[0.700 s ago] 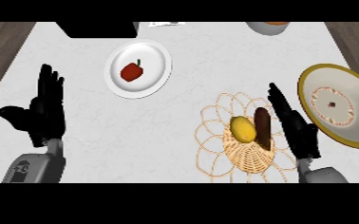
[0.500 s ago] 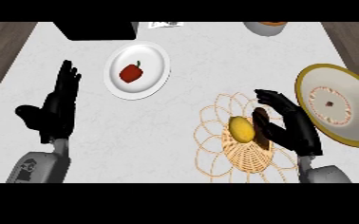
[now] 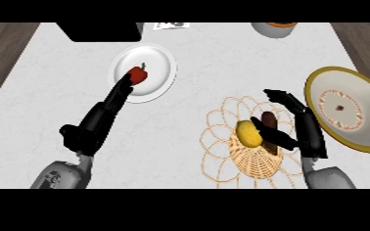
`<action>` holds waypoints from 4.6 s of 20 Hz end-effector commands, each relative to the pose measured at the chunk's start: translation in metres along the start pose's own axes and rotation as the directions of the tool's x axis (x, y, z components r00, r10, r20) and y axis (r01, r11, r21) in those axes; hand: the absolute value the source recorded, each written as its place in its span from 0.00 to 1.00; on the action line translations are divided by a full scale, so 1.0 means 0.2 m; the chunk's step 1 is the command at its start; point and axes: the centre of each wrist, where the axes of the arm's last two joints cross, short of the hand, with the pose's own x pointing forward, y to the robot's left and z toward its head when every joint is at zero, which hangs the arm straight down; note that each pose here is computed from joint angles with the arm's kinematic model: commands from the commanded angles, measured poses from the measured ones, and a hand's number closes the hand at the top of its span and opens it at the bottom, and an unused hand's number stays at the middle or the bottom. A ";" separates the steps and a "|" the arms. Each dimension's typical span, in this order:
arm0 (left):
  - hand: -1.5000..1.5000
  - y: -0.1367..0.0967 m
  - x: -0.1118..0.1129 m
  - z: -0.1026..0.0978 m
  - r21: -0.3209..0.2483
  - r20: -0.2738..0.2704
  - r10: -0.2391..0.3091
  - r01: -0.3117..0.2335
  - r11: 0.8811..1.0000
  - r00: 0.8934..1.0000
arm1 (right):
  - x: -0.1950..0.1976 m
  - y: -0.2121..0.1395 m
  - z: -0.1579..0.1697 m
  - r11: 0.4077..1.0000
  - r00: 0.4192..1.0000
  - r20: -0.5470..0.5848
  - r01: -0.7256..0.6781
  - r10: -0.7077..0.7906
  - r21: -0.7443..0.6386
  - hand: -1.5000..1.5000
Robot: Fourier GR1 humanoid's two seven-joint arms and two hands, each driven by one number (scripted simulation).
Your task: Pick the lemon from the placemat and place it in the bowl
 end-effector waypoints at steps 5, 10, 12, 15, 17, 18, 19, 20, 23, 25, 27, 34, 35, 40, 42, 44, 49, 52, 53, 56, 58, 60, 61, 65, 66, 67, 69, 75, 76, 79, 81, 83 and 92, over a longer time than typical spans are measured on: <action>0.50 -0.14 0.00 -0.03 -0.076 -0.002 0.018 -0.018 0.997 1.000 | 0.12 -0.05 -0.10 0.901 0.915 0.040 -0.403 0.402 0.160 0.00; 0.50 -0.07 0.00 -0.01 -0.071 -0.006 0.000 -0.001 0.997 1.000 | 0.28 -0.15 -0.23 0.690 0.725 -0.049 -0.629 0.687 0.358 0.00; 0.50 -0.07 0.07 -0.03 -0.092 -0.001 -0.017 0.017 0.996 1.000 | 0.33 -0.13 -0.22 0.591 0.669 -0.046 -0.619 0.742 0.518 0.00; 0.50 -0.07 0.03 -0.04 -0.077 0.003 0.008 -0.008 0.997 1.000 | 0.43 -0.10 -0.28 0.495 0.615 -0.073 -0.552 0.785 0.671 0.00; 0.50 -0.06 0.09 -0.05 -0.081 0.002 0.004 -0.004 0.997 1.000 | 0.53 0.00 -0.29 0.451 0.602 -0.065 -0.517 0.796 0.727 0.00; 0.50 -0.09 0.06 -0.03 -0.074 -0.013 0.014 -0.015 0.997 1.000 | 0.60 -0.03 -0.34 0.438 0.590 -0.075 -0.502 0.804 0.746 0.00; 0.50 -0.04 0.03 -0.03 -0.077 -0.017 0.008 -0.009 0.997 1.000 | 0.65 0.04 -0.33 0.439 0.584 -0.089 -0.491 0.807 0.753 0.00; 0.50 -0.08 0.04 -0.05 -0.079 0.003 0.002 -0.002 0.997 1.000 | 0.65 0.01 -0.36 0.421 0.573 -0.097 -0.466 0.814 0.778 0.00; 0.50 0.02 0.06 -0.03 -0.091 0.004 0.025 -0.025 0.996 1.000 | 0.63 0.16 -0.35 0.417 0.571 -0.130 -0.407 0.811 0.813 0.00; 0.50 -0.05 0.04 0.02 -0.056 0.000 0.005 -0.005 0.998 1.000 | 0.77 0.12 -0.40 0.401 0.532 -0.133 -0.427 0.836 0.810 0.00; 0.50 -0.01 0.10 0.00 -0.059 0.002 0.010 -0.010 0.998 1.000 | 0.76 0.22 -0.35 0.402 0.520 -0.143 -0.427 0.842 0.810 0.00; 0.50 -0.06 0.13 -0.04 -0.058 0.010 -0.015 0.015 0.998 1.000 | 0.69 0.22 -0.29 0.403 0.530 -0.124 -0.453 0.839 0.795 0.00; 0.50 -0.04 0.06 0.07 -0.063 -0.001 -0.010 0.010 0.998 1.000 | 0.74 0.19 -0.28 0.402 0.526 -0.117 -0.469 0.842 0.787 0.00; 0.50 -0.12 0.06 -0.01 -0.068 -0.009 0.006 -0.006 0.998 1.000 | 0.69 0.33 -0.19 0.412 0.526 -0.089 -0.538 0.846 0.736 0.00; 0.50 -0.06 0.06 0.02 -0.071 -0.011 -0.001 0.000 0.997 1.000 | 0.63 0.32 -0.16 0.426 0.532 -0.091 -0.551 0.842 0.717 0.00; 0.50 -0.04 -0.04 -0.04 -0.067 -0.007 0.007 -0.008 0.998 1.000 | 0.59 0.26 -0.16 0.452 0.546 -0.103 -0.556 0.831 0.697 0.00; 0.50 -0.03 0.06 -0.02 -0.067 -0.006 0.015 -0.016 0.998 1.000 | 0.56 0.34 -0.11 0.400 0.464 -0.086 -0.639 0.882 0.656 0.00; 0.50 -0.09 0.03 0.03 -0.070 0.002 0.005 -0.005 0.998 1.000 | 0.58 0.28 -0.16 0.425 0.468 -0.122 -0.624 0.875 0.656 0.00; 0.50 -0.06 0.01 -0.02 -0.085 -0.003 0.016 -0.017 0.996 1.000 | 0.42 0.26 -0.11 0.413 0.454 -0.118 -0.631 0.883 0.657 0.00; 0.50 0.08 0.11 -0.03 -0.073 0.004 -0.023 0.023 0.997 1.000 | 0.38 0.31 -0.18 0.411 0.440 -0.139 -0.615 0.887 0.673 0.00; 0.50 -0.01 0.04 -0.01 -0.069 0.017 0.006 -0.005 0.998 1.000 | 0.38 0.31 -0.06 0.420 0.450 -0.147 -0.598 0.881 0.683 0.00; 0.50 0.00 0.13 0.01 -0.069 0.013 0.004 -0.003 0.998 1.000 | 0.40 0.24 -0.24 0.427 0.455 -0.157 -0.584 0.876 0.690 0.00; 0.50 0.05 -0.01 -0.05 -0.043 -0.008 -0.001 0.001 0.999 1.000 | 0.40 0.23 -0.20 0.409 0.454 -0.134 -0.587 0.881 0.698 0.00; 0.50 0.00 0.07 -0.06 -0.061 -0.013 -0.009 0.008 0.998 1.000 | 0.28 0.31 -0.18 0.418 0.449 -0.149 -0.591 0.881 0.690 0.00; 0.50 0.01 0.00 -0.01 -0.060 0.012 -0.005 0.006 0.998 1.000 | 0.25 0.23 -0.12 0.424 0.466 -0.140 -0.589 0.874 0.688 0.00; 0.50 -0.03 0.07 -0.05 -0.074 0.015 -0.005 0.006 0.997 1.000 | 0.24 0.27 -0.14 0.424 0.468 -0.141 -0.581 0.872 0.695 0.00; 0.50 -0.09 0.05 0.04 -0.064 -0.006 0.004 -0.005 0.998 1.000 | 0.12 0.28 -0.16 0.443 0.483 -0.146 -0.588 0.863 0.677 0.00; 0.50 -0.09 0.03 -0.02 -0.066 -0.012 0.008 -0.009 0.998 1.000 | 0.21 0.27 -0.18 0.450 0.535 -0.045 -0.659 0.844 0.603 1.00; 0.50 -0.12 0.12 -0.02 -0.075 -0.007 0.014 -0.015 0.997 1.000 | 0.19 0.35 -0.20 0.459 0.539 -0.049 -0.662 0.841 0.592 1.00; 0.50 -0.03 0.10 0.01 -0.063 -0.010 0.017 -0.018 0.998 1.000 | 0.17 0.25 -0.24 0.475 0.541 -0.066 -0.664 0.838 0.577 1.00; 0.50 -0.10 0.02 0.05 -0.052 0.003 -0.009 0.010 0.999 1.000 | 0.16 0.35 -0.19 0.470 0.547 -0.055 -0.659 0.835 0.587 1.00; 0.50 -0.04 0.03 -0.02 -0.079 0.002 0.017 -0.017 0.997 1.000 | 0.20 0.19 -0.30 0.463 0.539 -0.041 -0.680 0.841 0.569 1.00; 0.50 0.01 0.03 0.04 -0.052 0.013 0.004 -0.003 0.999 1.000 | 0.08 0.06 0.08 0.369 0.483 0.148 -0.803 0.863 0.468 1.00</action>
